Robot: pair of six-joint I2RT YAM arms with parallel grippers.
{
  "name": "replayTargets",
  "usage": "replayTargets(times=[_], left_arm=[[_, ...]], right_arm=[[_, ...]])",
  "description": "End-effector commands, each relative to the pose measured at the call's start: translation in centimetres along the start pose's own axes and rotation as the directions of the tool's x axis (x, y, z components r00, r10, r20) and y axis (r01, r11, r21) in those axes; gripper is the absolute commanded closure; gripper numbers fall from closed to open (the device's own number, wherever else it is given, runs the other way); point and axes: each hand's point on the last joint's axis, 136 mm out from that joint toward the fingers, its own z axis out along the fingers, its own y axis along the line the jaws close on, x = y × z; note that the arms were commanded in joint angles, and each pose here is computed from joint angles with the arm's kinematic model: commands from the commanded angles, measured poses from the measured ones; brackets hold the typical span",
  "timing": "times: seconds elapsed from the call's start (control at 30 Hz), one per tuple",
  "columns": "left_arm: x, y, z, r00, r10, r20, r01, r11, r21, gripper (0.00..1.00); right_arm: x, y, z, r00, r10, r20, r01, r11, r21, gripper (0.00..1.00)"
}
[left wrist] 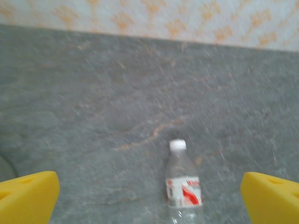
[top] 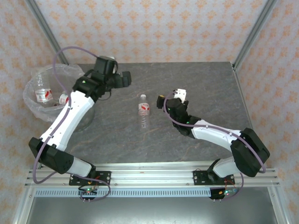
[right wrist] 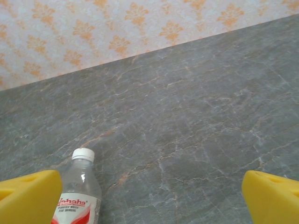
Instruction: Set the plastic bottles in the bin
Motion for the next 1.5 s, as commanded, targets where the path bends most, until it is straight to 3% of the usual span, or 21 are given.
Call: replayTargets(times=[0.0,0.2,0.53,0.73,0.97,1.1,1.27,1.47], left_arm=[[1.3,-2.1,1.8,0.999,-0.053,-0.007,0.053,0.998,0.015,0.0],[6.9,-4.3,5.8,0.992,-0.018,-0.128,0.013,0.999,-0.041,0.0],[14.7,-5.5,12.0,0.95,-0.062,-0.307,0.04,0.996,-0.075,0.0],[17.1,-7.1,14.2,0.931,-0.029,-0.365,0.011,0.999,-0.049,0.0],[19.3,-5.9,17.1,0.911,-0.011,-0.411,-0.055,0.987,-0.148,0.0],[20.6,-6.8,17.8,0.9,-0.009,-0.436,-0.032,0.996,-0.087,0.0],[21.8,-7.3,18.8,0.889,0.009,-0.459,-0.036,0.998,-0.051,0.1],[22.1,-7.2,19.3,0.893,0.037,-0.449,-0.073,0.995,-0.063,0.22]], right_arm=[[-0.1,-2.1,-0.6,0.998,0.057,0.003,-0.057,0.997,0.055,0.01],[0.4,-4.6,-1.3,0.995,0.104,0.003,-0.104,0.991,0.088,0.01],[1.0,-6.3,-2.5,0.989,0.148,-0.005,-0.147,0.984,0.1,0.01],[1.2,-6.6,-2.5,0.989,0.146,-0.002,-0.145,0.983,0.112,0.01],[1.0,-6.4,-2.5,0.99,0.142,0.001,-0.141,0.984,0.106,0.01],[1.4,-6.4,-2.5,0.991,0.129,-0.025,-0.126,0.987,0.104,0.01],[2.4,-5.4,-2.0,0.992,0.085,-0.09,-0.078,0.994,0.071,0.01],[1.5,-4.4,-1.4,0.994,0.073,-0.083,-0.068,0.996,0.055,0.01]])
